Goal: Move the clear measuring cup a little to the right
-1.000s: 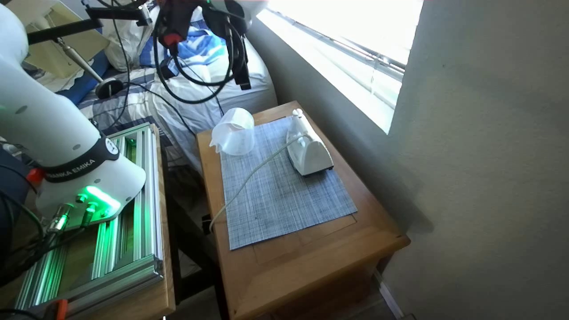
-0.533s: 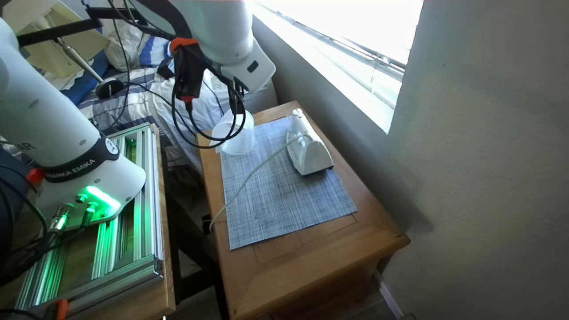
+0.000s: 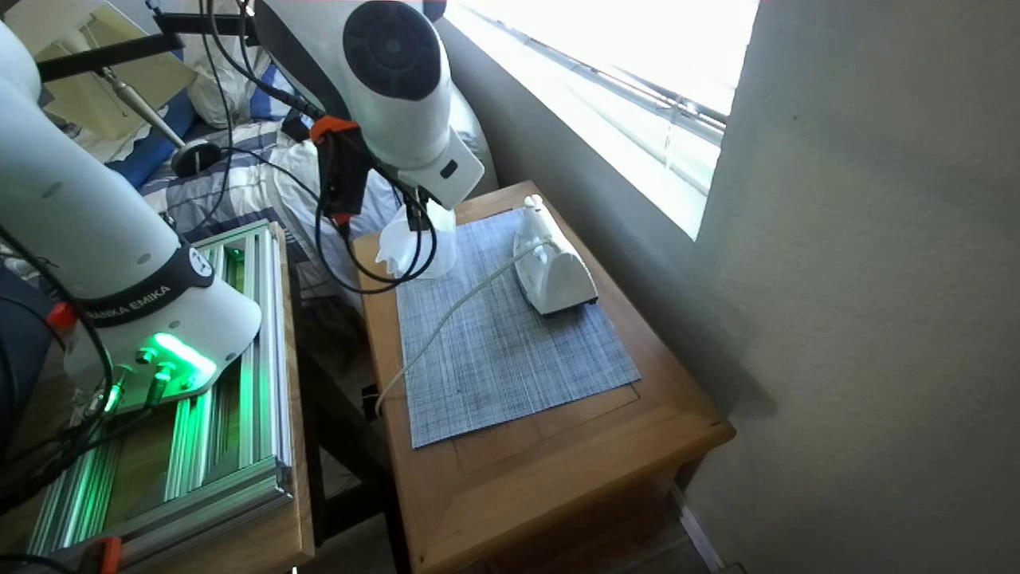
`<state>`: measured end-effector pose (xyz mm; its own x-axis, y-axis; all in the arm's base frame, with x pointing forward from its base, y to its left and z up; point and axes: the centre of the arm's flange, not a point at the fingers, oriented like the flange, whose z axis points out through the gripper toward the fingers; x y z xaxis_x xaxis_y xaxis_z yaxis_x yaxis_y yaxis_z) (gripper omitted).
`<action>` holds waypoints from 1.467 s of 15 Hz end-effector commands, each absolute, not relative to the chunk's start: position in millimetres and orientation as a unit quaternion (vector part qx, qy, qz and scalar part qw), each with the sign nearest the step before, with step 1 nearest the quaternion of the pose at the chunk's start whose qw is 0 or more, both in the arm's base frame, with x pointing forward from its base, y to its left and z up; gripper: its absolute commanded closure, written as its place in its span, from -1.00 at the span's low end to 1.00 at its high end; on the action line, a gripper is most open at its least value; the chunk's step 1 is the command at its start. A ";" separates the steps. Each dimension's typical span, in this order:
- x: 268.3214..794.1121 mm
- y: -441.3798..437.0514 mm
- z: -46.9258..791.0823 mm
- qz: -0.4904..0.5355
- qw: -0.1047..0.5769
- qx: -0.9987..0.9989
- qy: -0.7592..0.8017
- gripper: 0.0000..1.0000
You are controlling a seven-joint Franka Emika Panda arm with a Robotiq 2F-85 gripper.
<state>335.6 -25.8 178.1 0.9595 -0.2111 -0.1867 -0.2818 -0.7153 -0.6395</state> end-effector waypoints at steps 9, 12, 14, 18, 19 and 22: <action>321.2 13.4 134.6 0.094 0.362 -0.920 0.119 -1.00; 310.7 14.6 119.7 0.111 0.360 -0.918 0.124 -1.00; 308.0 15.3 110.0 0.113 0.362 -0.916 0.130 -1.00; 309.8 19.7 92.5 0.101 0.375 -0.911 0.140 -1.00; 310.3 20.3 89.4 0.097 0.377 -0.910 0.143 -1.00; 312.0 18.9 82.2 0.088 0.379 -0.909 0.150 -0.32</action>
